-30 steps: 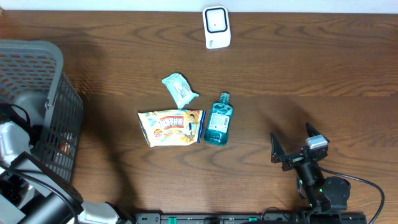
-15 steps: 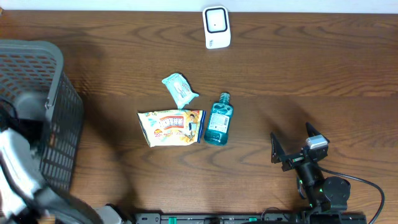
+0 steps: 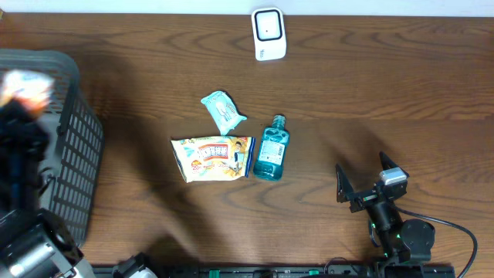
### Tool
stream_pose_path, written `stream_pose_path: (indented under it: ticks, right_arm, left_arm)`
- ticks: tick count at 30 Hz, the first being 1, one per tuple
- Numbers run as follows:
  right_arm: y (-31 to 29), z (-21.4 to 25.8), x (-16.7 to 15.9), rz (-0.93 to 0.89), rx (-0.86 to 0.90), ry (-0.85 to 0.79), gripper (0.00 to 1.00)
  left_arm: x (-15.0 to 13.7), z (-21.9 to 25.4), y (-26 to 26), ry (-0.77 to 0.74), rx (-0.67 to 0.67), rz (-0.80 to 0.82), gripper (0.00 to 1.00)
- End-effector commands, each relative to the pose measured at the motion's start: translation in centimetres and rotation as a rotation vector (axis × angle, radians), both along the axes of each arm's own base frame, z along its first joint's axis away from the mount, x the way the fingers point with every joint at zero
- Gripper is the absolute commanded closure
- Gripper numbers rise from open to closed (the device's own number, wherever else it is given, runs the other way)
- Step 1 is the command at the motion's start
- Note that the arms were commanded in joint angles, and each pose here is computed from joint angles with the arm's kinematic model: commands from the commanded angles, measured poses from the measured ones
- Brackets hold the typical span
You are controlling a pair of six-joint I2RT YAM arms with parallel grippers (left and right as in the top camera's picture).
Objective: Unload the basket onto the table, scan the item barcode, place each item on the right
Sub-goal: 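Return the left gripper into the basket and grasp the orange tissue pack, then carry the orange tissue pack right of the Listerine bottle and lower it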
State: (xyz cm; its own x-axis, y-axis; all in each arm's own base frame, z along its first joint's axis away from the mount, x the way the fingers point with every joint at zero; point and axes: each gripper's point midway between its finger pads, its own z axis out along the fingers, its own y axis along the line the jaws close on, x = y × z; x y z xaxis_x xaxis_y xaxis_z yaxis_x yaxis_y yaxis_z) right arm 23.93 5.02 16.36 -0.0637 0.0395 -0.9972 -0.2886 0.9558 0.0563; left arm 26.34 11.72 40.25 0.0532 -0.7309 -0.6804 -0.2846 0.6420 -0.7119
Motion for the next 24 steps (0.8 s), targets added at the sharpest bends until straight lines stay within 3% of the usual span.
stream_pose_path:
  ticks: [1, 11, 24]
  right_arm:
    - [0.1, -0.1, 0.0, 0.002, 0.006, 0.002, 0.01]
    - [0.1, -0.1, 0.0, 0.002, 0.006, 0.002, 0.01]
    - [0.1, -0.1, 0.0, 0.002, 0.006, 0.002, 0.01]
  left_arm:
    - [1.9, 0.6, -9.0, -0.034, -0.043, -0.451, 0.93]
    - [2.7, -4.3, -27.4, 0.045, 0.236, -1.135, 0.93]
    - [6.1, -20.5, -41.1, 0.412, 0.29, -1.374, 0.93]
